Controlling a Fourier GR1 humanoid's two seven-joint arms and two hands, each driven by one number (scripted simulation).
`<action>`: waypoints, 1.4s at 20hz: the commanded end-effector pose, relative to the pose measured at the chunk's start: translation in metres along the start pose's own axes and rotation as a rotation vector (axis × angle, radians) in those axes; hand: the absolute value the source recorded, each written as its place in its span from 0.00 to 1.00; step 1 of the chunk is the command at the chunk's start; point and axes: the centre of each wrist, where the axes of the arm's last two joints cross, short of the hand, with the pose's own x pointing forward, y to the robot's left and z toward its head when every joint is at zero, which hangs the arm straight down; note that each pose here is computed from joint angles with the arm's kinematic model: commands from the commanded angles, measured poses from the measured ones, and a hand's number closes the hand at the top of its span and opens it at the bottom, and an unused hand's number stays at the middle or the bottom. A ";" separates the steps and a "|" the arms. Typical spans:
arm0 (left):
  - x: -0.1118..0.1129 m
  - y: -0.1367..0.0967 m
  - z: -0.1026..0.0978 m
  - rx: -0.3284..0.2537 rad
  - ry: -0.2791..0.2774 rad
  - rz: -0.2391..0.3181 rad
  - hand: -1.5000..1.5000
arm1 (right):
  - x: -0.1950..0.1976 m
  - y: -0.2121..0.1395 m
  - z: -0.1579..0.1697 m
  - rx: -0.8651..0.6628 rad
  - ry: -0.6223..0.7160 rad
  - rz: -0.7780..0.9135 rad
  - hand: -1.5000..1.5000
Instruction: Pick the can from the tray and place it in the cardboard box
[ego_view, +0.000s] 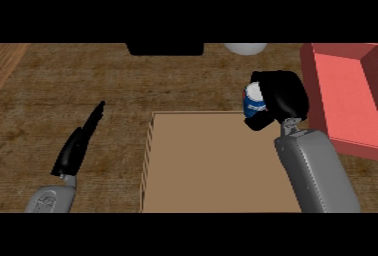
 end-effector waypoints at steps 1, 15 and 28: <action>0.008 0.011 0.005 -0.006 0.021 -0.011 0.50 | -0.002 -0.050 -0.002 -0.115 0.086 0.033 1.00; -0.001 0.015 0.001 -0.004 0.002 0.005 0.50 | -0.077 -0.153 0.027 -0.329 0.422 -0.034 1.00; 0.006 0.011 -0.010 -0.013 -0.009 -0.002 0.50 | -0.208 -0.140 0.004 -0.190 0.565 0.045 1.00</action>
